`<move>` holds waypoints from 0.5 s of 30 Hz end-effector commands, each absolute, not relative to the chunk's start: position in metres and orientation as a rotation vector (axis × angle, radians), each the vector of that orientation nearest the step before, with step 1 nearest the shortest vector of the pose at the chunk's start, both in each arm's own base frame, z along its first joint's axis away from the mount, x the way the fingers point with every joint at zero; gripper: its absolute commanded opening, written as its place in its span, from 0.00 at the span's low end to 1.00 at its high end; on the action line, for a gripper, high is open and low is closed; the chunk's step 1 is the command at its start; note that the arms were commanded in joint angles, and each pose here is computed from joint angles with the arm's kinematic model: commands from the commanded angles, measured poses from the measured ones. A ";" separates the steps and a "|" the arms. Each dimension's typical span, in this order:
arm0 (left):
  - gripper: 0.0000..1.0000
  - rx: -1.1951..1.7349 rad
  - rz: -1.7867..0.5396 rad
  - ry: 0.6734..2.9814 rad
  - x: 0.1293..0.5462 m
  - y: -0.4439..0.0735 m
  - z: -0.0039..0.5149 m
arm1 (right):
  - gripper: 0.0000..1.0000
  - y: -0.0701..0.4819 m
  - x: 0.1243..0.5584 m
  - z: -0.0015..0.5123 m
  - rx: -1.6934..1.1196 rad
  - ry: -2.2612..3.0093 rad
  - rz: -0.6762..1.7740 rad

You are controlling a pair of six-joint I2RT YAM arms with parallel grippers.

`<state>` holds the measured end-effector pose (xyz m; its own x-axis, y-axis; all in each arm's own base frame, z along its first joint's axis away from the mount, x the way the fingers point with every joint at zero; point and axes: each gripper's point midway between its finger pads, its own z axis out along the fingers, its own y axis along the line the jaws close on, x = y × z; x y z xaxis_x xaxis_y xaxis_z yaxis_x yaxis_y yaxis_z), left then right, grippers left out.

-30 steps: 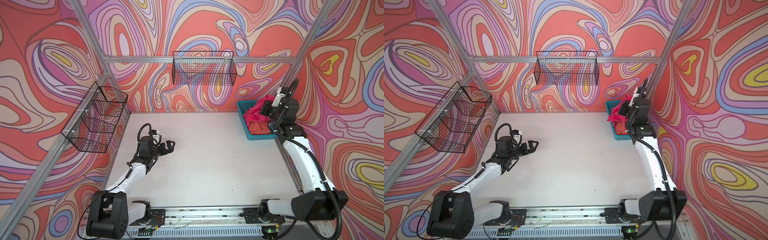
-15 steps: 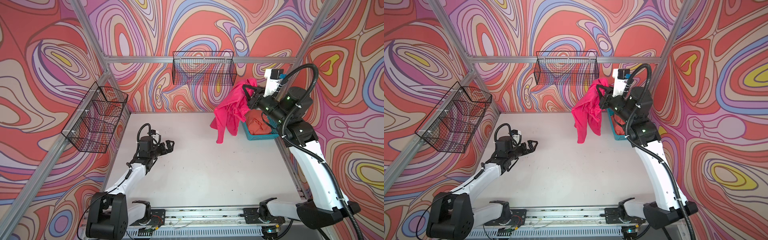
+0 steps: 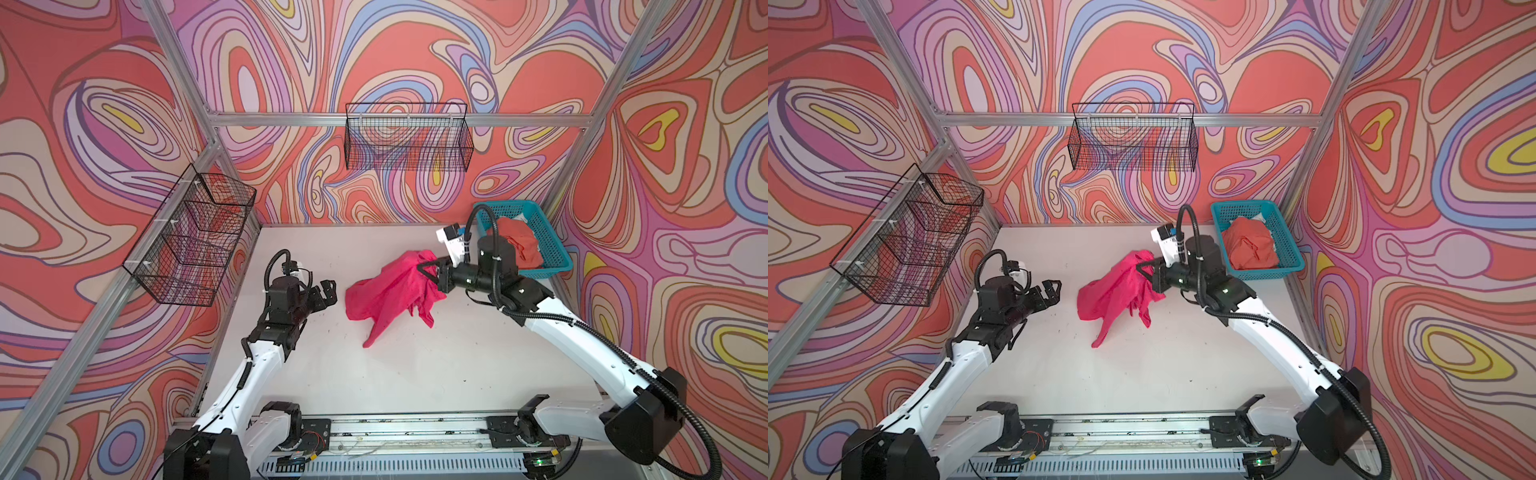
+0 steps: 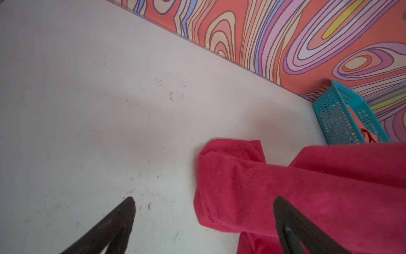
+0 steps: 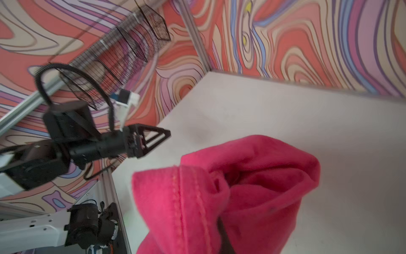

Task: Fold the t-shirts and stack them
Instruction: 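Lift the magenta t-shirt from the basket with the right gripper onto the table, then grasp the shirt edge nearest the left gripper while the right gripper grasps the opposite edge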

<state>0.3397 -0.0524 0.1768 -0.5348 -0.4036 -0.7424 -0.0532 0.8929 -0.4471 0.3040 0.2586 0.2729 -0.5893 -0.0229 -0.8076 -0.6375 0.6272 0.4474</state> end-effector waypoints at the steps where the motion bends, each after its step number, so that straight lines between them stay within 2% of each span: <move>1: 1.00 -0.320 -0.458 2.133 0.340 -0.054 0.176 | 0.00 0.226 0.289 0.228 -0.377 2.144 0.849; 3: 1.00 -0.309 -0.485 2.147 0.342 -0.059 0.172 | 0.00 0.202 0.280 0.182 -0.269 2.279 0.735; 4: 1.00 -0.300 -0.496 2.155 0.342 -0.063 0.170 | 0.11 0.189 0.277 0.164 -0.208 2.334 0.661; 5: 1.00 -0.294 -0.504 2.165 0.342 -0.066 0.167 | 0.27 0.178 0.274 0.152 -0.161 2.376 0.599; 7: 1.00 -0.270 -0.518 2.193 0.340 -0.075 0.161 | 0.67 0.155 0.272 0.138 -0.081 2.439 0.452; 8: 1.00 -0.259 -0.519 2.208 0.338 -0.080 0.158 | 0.77 0.146 0.273 0.140 -0.045 2.442 0.393; 10: 1.00 -0.239 -0.522 2.259 0.332 -0.091 0.147 | 0.87 0.125 0.277 0.148 0.042 2.430 0.263; 12: 1.00 -0.224 -0.539 2.307 0.326 -0.104 0.135 | 0.92 0.108 0.280 0.163 0.110 2.395 0.162; 15: 1.00 -0.229 -0.558 2.384 0.318 -0.118 0.115 | 0.93 0.101 0.287 0.177 0.141 2.359 0.107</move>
<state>0.3253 -0.1104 0.1294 -0.7118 -0.2969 -0.6365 0.0229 0.8960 -0.4435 0.2787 0.1295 0.1556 -0.7648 0.0840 -0.6388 -0.0618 0.9773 0.2026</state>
